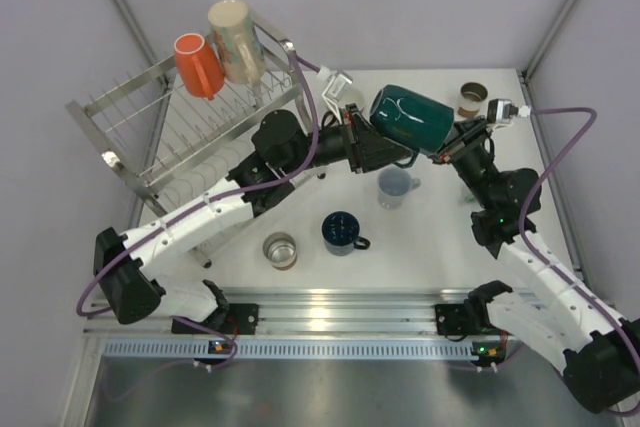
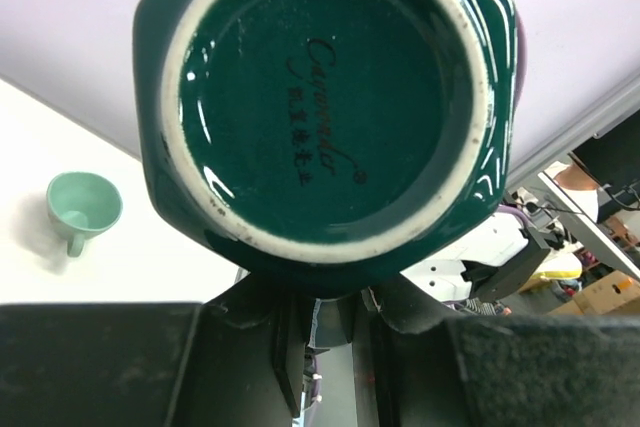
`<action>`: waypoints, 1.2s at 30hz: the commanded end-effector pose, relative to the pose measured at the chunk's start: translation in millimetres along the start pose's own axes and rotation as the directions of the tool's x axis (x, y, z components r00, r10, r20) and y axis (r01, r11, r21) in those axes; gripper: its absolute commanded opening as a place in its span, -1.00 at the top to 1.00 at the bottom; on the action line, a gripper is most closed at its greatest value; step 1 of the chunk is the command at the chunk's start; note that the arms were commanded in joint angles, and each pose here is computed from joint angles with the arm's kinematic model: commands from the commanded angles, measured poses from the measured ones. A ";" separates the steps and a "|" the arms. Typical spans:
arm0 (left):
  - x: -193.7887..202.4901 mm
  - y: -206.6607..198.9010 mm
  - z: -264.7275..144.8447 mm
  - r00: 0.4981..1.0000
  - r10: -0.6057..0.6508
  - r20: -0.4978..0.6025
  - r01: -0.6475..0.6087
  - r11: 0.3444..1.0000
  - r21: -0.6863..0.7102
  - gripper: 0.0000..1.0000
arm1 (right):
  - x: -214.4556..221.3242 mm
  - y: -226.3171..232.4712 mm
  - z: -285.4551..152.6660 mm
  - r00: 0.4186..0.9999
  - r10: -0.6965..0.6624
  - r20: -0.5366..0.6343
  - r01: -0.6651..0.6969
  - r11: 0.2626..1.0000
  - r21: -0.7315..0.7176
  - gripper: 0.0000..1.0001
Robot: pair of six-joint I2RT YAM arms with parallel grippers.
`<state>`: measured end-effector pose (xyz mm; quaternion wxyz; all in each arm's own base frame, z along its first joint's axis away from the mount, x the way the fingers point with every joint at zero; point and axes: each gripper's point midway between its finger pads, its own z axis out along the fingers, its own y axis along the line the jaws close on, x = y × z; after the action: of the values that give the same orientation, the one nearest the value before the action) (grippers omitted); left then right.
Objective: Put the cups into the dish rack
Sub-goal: Pass the cup from the right arm to the left
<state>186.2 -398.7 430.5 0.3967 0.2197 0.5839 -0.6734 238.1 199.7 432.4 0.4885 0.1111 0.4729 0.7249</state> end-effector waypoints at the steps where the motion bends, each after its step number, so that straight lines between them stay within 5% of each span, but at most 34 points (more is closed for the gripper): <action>1: -40.1 -25.0 -3.6 0.987 0.090 0.132 -0.091 0.996 0.006 1.00 | 4.9 28.2 -4.2 0.999 -0.044 -0.010 0.043 0.996 -0.072 0.52; 9: -52.9 -26.1 -10.7 0.980 0.109 0.167 -0.102 0.993 -0.051 1.00 | 2.0 26.7 -11.9 0.997 -0.071 0.009 0.071 0.997 -0.022 0.06; 23: -81.1 -29.4 -31.9 0.952 0.228 0.203 -0.187 0.961 -0.202 1.00 | -2.0 14.8 -30.7 0.995 -0.082 0.051 0.079 0.995 0.063 -0.07; 36: -128.4 -6.4 -87.6 0.873 0.461 0.161 -0.295 0.761 -0.577 1.00 | -12.7 11.4 -44.5 0.982 -0.166 0.085 0.149 0.972 0.179 -0.17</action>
<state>243.7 -323.2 434.3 0.5532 0.1413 0.6943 -0.4381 214.2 165.6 410.3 0.5388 0.1590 0.5122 0.6496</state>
